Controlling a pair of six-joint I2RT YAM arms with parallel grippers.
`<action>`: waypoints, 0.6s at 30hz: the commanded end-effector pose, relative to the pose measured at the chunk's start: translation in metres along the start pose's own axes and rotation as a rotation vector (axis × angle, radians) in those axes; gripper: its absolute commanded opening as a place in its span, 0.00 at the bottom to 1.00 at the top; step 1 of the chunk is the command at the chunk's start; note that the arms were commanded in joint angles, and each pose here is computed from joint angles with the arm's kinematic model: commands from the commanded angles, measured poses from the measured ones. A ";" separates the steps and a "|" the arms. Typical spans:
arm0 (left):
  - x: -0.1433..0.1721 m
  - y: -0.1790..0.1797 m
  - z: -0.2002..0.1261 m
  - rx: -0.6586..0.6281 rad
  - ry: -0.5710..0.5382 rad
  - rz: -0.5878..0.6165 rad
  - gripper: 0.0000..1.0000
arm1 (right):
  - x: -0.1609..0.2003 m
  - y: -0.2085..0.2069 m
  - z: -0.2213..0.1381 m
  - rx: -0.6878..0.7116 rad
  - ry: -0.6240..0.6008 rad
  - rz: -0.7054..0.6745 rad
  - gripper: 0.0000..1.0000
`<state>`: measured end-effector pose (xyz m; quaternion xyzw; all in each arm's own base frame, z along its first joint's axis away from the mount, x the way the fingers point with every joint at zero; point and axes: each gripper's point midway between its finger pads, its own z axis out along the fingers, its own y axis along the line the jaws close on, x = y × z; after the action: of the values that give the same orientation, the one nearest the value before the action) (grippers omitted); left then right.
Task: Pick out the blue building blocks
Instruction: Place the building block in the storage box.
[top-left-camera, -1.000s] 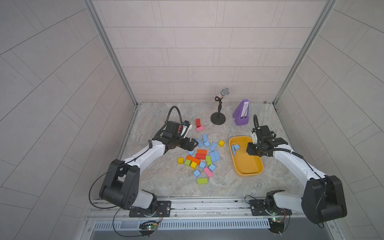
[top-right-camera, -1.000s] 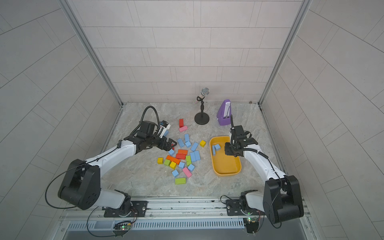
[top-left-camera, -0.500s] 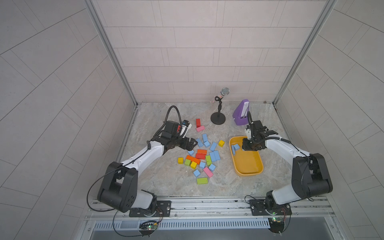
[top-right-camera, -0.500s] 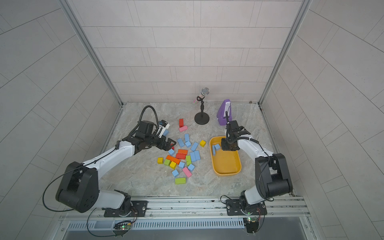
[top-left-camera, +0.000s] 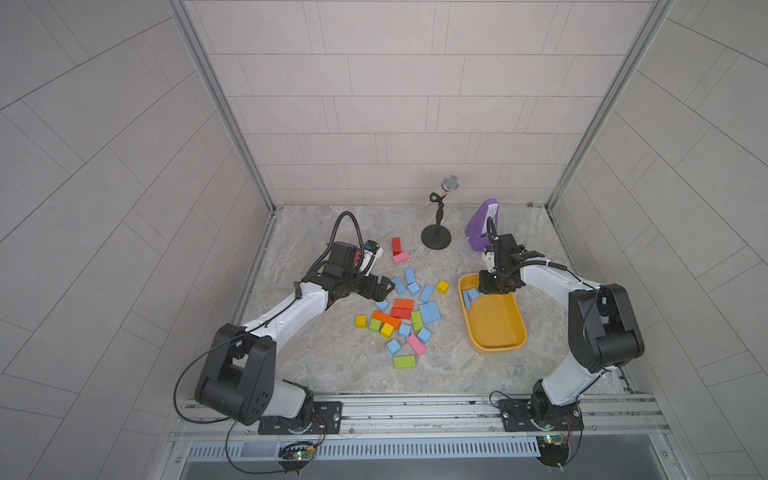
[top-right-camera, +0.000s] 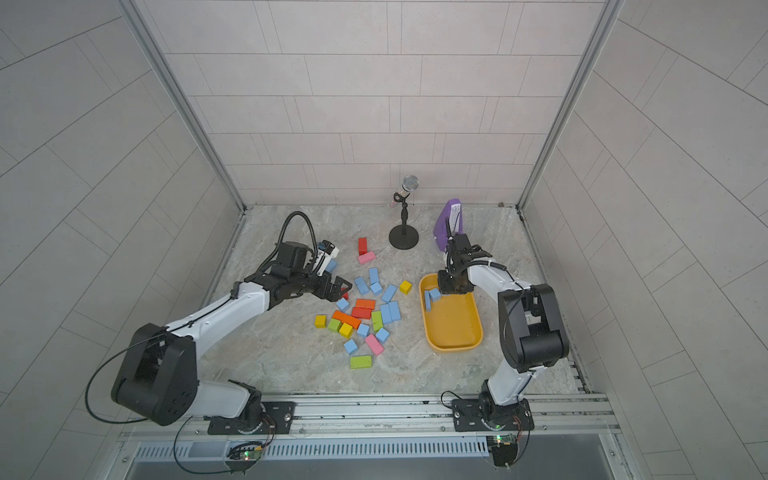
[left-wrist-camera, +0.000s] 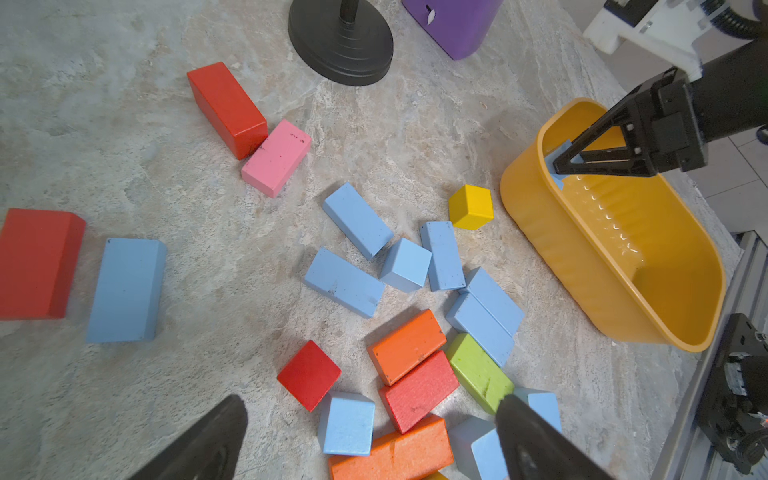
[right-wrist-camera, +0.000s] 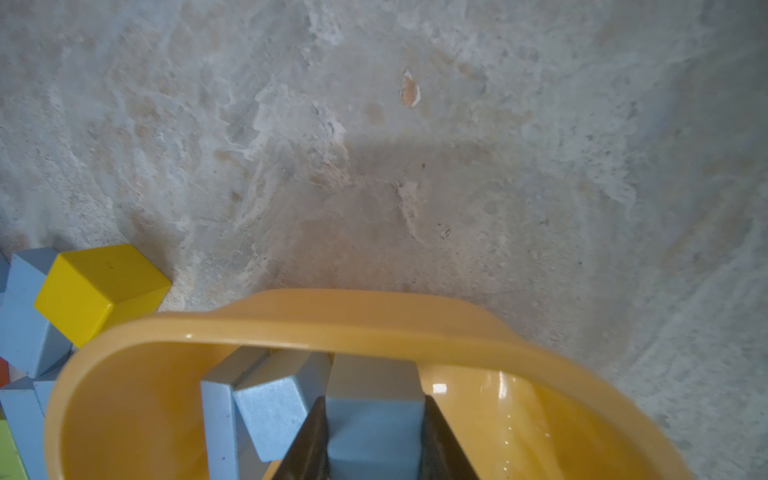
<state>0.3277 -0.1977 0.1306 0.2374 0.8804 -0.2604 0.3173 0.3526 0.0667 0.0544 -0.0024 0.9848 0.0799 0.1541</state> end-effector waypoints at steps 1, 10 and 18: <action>0.002 -0.001 0.001 -0.001 -0.002 0.023 0.98 | -0.001 0.006 -0.002 -0.023 0.003 -0.021 0.27; 0.000 -0.001 -0.001 -0.003 -0.007 0.023 0.98 | 0.004 0.012 0.001 -0.053 0.029 -0.028 0.29; 0.001 -0.001 0.000 -0.005 -0.005 0.023 0.98 | 0.004 0.008 0.000 -0.022 0.035 -0.026 0.41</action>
<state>0.3279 -0.1972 0.1300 0.2369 0.8807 -0.2589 0.3181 0.3495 0.0765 0.0548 -0.0143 0.9839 0.0995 0.1480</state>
